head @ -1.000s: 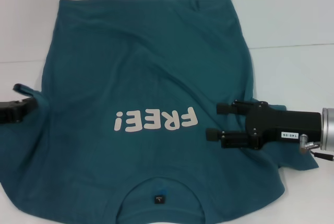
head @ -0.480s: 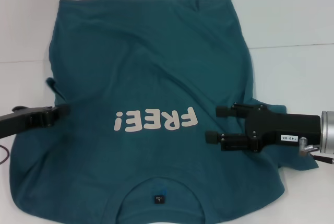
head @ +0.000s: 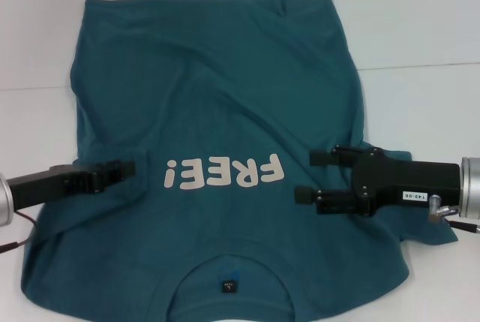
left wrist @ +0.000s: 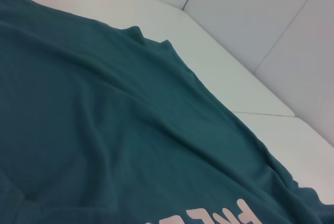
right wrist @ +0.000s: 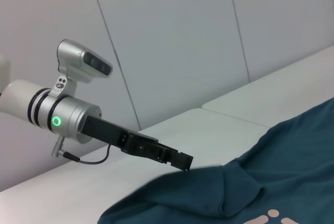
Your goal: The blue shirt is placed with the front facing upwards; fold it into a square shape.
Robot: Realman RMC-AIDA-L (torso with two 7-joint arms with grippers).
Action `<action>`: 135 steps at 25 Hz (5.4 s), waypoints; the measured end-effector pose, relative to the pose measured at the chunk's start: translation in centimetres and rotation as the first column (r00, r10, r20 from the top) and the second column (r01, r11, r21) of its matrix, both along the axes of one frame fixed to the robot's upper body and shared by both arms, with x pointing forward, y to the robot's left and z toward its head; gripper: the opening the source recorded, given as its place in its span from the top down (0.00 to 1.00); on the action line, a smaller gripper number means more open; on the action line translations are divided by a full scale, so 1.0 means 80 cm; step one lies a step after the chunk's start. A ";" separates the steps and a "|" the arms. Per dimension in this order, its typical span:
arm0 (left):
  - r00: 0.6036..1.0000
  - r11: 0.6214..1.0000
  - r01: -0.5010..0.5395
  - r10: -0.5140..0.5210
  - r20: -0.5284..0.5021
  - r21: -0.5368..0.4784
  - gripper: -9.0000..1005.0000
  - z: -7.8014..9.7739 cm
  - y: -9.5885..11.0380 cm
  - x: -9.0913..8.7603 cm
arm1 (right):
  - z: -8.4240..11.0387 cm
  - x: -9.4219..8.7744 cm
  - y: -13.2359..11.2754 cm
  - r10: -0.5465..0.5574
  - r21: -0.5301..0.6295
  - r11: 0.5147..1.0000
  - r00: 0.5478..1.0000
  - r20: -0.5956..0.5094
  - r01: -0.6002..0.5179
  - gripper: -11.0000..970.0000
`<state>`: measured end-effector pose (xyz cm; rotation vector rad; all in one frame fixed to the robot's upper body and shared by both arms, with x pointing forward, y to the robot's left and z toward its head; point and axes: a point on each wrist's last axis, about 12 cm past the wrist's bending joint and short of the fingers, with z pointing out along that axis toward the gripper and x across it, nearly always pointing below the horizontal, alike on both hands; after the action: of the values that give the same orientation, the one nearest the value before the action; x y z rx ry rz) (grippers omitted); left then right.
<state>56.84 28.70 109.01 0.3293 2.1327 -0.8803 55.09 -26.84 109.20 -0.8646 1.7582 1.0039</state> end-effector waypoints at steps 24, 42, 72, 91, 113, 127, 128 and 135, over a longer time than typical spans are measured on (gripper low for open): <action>0.984 0.966 -0.167 0.152 0.092 0.196 0.27 -0.029 0.033 0.001 | 0.002 0.002 0.003 0.005 0.011 1.000 1.000 -0.002 -0.005 0.08; 0.989 0.949 -0.133 0.106 0.106 0.287 0.28 -0.037 0.021 0.010 | 0.000 0.000 0.004 0.007 0.017 1.000 1.000 -0.010 -0.007 0.09; 0.990 0.939 -0.124 0.095 0.104 0.320 0.81 -0.037 0.019 0.013 | 0.000 -0.001 0.004 0.010 0.017 1.000 1.000 -0.007 -0.010 0.10; 0.994 0.952 -0.087 0.063 0.092 0.292 0.99 -0.033 0.014 0.012 | -0.001 -0.002 0.002 0.003 0.017 1.000 1.000 -0.006 -0.003 0.11; 0.999 0.975 0.045 -0.050 0.019 0.219 0.99 -0.021 0.018 -0.019 | -0.002 -0.003 0.003 0.009 0.016 1.000 1.000 -0.007 -0.009 0.12; 0.970 0.951 0.243 -0.234 -0.070 0.192 0.99 -0.013 0.015 -0.044 | -0.004 -0.005 0.003 0.010 0.022 1.000 1.000 -0.016 -0.010 0.13; 0.968 0.950 0.250 -0.240 -0.072 0.189 0.99 -0.011 0.017 -0.045 | -0.004 -0.005 0.003 0.010 0.022 1.000 1.000 -0.016 -0.009 0.13; 0.977 0.963 0.214 -0.207 -0.054 0.165 0.99 -0.004 0.030 -0.046 | -0.004 -0.005 0.003 0.008 0.021 1.000 1.000 -0.015 -0.008 0.13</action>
<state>53.15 31.08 108.68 0.6422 2.2409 -0.8288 54.72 -26.59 108.84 -0.8531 1.7547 1.0346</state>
